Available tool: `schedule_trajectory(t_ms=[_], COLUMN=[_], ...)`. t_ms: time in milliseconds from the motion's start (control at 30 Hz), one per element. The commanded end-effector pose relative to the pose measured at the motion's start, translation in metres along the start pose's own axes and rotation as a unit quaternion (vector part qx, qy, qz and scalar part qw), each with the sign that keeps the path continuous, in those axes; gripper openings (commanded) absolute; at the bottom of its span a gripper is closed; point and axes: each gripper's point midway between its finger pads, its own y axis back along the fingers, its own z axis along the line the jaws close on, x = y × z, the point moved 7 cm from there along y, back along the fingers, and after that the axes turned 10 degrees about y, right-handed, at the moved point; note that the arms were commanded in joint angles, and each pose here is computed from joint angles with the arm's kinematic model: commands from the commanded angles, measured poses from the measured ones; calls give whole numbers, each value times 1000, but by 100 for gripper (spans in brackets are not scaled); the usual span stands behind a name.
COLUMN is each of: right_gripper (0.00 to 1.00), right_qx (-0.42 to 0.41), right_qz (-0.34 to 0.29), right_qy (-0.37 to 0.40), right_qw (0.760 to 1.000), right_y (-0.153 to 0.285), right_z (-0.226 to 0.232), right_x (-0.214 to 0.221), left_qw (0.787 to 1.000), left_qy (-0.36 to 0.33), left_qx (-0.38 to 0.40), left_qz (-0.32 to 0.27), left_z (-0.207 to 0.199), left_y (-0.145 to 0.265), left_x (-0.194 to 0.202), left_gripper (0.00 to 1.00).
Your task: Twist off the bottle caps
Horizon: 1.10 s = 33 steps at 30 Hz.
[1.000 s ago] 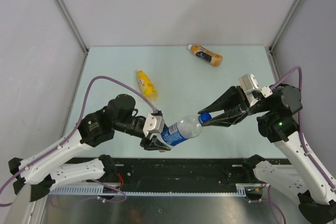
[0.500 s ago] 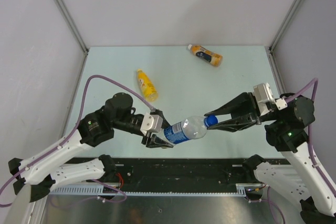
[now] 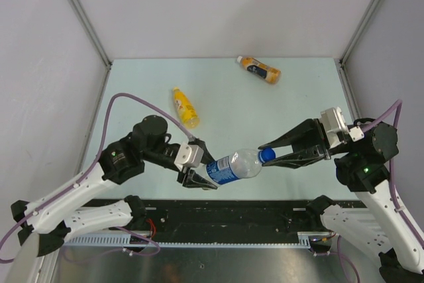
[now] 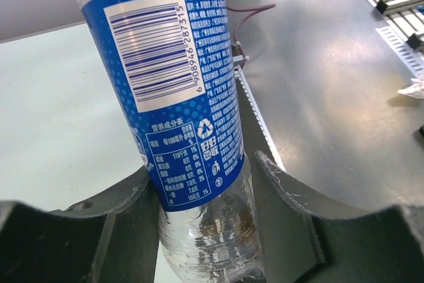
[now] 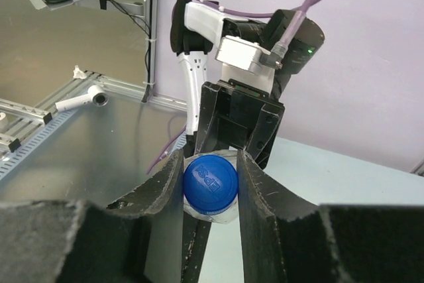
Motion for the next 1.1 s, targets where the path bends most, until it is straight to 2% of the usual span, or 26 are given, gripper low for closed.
schedule_trajectory(t_ms=[0,167,300,467,667,900,1067], right_gripper=[0,0,0,0,0,0,0], right_qx=[5,-32,-50,-68,-39,94,262], right_qz=[-8,-12,-18,-27,-34,-49,-36], right_qy=[16,12,21,37,43,55,24], right_qw=[1000,999,998,997,998,993,964], right_y=[-2,-6,-7,-8,-9,-3,12], right_z=[-7,-7,-5,-1,-7,-19,-44], right_x=[-4,-3,-6,-12,-13,-24,-17], left_qw=[987,972,963,958,964,980,992], left_qy=[-35,20,34,24,21,17,10], left_qx=[155,232,266,284,265,198,128], left_qz=[-35,-23,-21,-28,-27,-20,-17], left_z=[-35,-40,-44,-50,-49,-38,-26], left_y=[3,-4,-4,0,0,-2,-4], left_x=[-21,-15,-12,-15,-14,-9,-12], left_gripper=[0,0,0,0,0,0,0])
